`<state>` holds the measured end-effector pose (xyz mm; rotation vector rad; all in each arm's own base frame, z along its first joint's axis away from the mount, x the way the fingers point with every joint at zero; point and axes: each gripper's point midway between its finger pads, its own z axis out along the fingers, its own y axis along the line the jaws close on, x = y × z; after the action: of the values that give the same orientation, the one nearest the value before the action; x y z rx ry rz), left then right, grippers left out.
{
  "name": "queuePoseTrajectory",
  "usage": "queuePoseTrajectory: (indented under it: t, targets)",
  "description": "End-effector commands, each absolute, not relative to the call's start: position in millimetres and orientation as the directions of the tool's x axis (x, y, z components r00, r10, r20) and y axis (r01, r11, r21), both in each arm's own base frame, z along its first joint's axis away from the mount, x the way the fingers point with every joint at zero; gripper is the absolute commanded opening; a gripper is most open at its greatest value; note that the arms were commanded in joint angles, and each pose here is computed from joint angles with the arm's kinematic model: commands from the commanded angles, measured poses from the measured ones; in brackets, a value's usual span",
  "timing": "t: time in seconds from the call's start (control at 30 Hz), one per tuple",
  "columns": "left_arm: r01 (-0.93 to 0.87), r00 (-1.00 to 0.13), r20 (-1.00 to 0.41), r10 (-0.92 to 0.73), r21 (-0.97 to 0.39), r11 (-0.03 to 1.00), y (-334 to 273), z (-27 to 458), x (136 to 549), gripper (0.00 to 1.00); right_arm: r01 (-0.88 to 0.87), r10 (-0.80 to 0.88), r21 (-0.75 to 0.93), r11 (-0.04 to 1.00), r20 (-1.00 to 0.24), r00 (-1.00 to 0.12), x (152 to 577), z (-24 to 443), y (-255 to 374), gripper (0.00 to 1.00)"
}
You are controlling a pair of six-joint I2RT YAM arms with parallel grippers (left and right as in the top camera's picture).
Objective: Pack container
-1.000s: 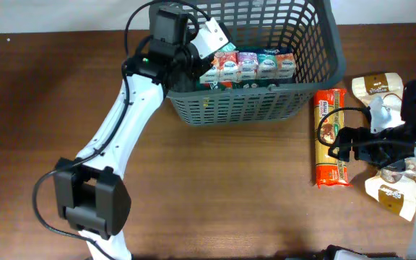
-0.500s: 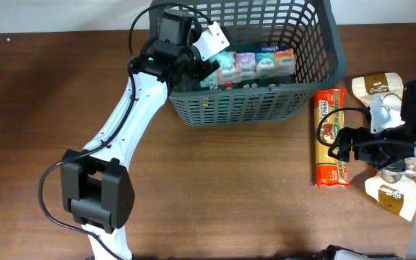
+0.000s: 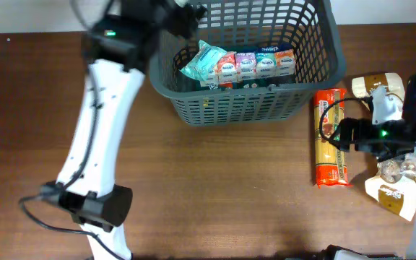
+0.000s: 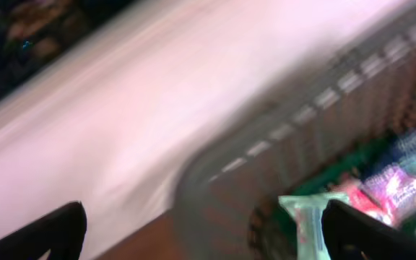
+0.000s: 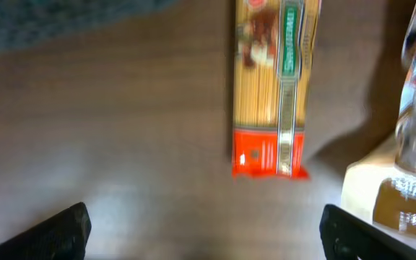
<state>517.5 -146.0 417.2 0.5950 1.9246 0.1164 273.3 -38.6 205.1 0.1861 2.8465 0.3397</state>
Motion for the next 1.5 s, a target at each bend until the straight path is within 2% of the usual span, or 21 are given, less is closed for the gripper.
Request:
queuePoseTrajectory:
  t: [0.0, 0.1, 0.2, 0.37, 0.43, 0.57, 0.63, 0.8, 0.9, 0.93, 0.97, 1.03, 1.17, 1.33, 1.47]
  targets:
    - [0.123, -0.36, -0.913, 0.194, 0.16, 0.979, -87.4, 453.2, 510.2, 0.99, 0.07, 0.154, 0.272, 0.96, -0.303, -0.941, 285.1, 213.3, -37.0, 0.99]
    - [-0.02, -0.409, -0.912, 0.03, 0.042, 0.999, -36.6, 454.9, 501.2, 0.99, 0.057, 0.15, 0.266, 0.962, -0.344, -0.927, 294.7, 216.4, -39.4, 0.99]
    - [-0.167, -0.487, -0.864, -0.131, -0.055, 0.984, 13.1, 432.2, 490.7, 0.99, 0.047, 0.145, 0.255, 0.966, -0.381, -0.913, 303.2, 219.3, -42.4, 0.99]
    - [-0.288, -0.613, -0.745, -0.263, -0.099, 0.952, 64.0, 384.5, 473.9, 0.99, 0.038, 0.135, 0.222, 0.974, -0.441, -0.887, 317.0, 224.5, -49.8, 0.99]
    - [-0.322, -0.644, -0.71, -0.286, -0.088, 0.943, 78.1, 370.0, 470.1, 0.99, 0.054, 0.133, 0.186, 0.981, -0.443, -0.887, 317.6, 223.5, -56.7, 0.99]
    - [-0.363, -0.693, -0.646, -0.32, -0.07, 0.929, 94.4, 347.2, 462.1, 0.99, 0.153, 0.14, -0.001, 0.988, -0.4, -0.906, 308.7, 212.6, -92.7, 0.99]
    - [-0.371, -0.706, -0.628, -0.328, -0.066, 0.926, 97.5, 340.3, 461.4, 0.99, 0.239, 0.196, -0.065, 0.969, -0.385, -0.902, 306.0, 208.9, -109.5, 0.99]
    - [-0.372, -0.709, -0.624, -0.328, -0.065, 0.926, 97.9, 338.3, 462.5, 0.99, 0.427, 0.389, -0.018, 0.904, -0.379, -0.84, 312.6, 195.6, -132.6, 0.99]
    - [-0.372, -0.709, -0.624, -0.328, -0.065, 0.926, 97.9, 338.1, 462.6, 0.99, 0.551, 0.528, 0.0, 0.834, -0.289, -0.799, 299.7, 173.3, -151.8, 1.0]
    - [-0.372, -0.709, -0.624, -0.328, -0.065, 0.926, 97.9, 338.1, 462.6, 0.99, 0.578, 0.559, -0.003, 0.816, -0.252, -0.79, 294.4, 164.5, -158.0, 0.98]
    - [-0.372, -0.709, -0.624, -0.328, -0.065, 0.926, 97.9, 338.1, 462.6, 0.99, 0.61, 0.598, -0.013, 0.792, -0.184, -0.78, 284.2, 149.1, -167.2, 0.91]
    - [-0.372, -0.709, -0.624, -0.328, -0.065, 0.926, 97.9, 338.1, 462.6, 0.99, 0.638, 0.633, -0.037, 0.769, -0.097, -0.768, 271.0, 130.8, -175.7, 0.84]
    - [-0.372, -0.709, -0.624, -0.329, -0.065, 0.926, 97.9, 337.9, 462.7, 0.99, 0.63, 0.64, -0.151, 0.762, 0.02, -0.768, 250.9, 101.8, -185.7, 0.83]
    - [-0.372, -0.709, -0.624, -0.329, -0.065, 0.926, 97.9, 337.9, 462.7, 0.99, 0.578, 0.606, -0.291, 0.762, 0.005, -0.796, 246.0, 90.0, -196.8, 0.86]
    - [-0.372, -0.709, -0.624, -0.329, -0.065, 0.926, 97.9, 337.9, 462.7, 0.99, 0.582, 0.603, -0.297, 0.757, -0.022, -0.797, 249.9, 85.3, -201.0, 0.88]
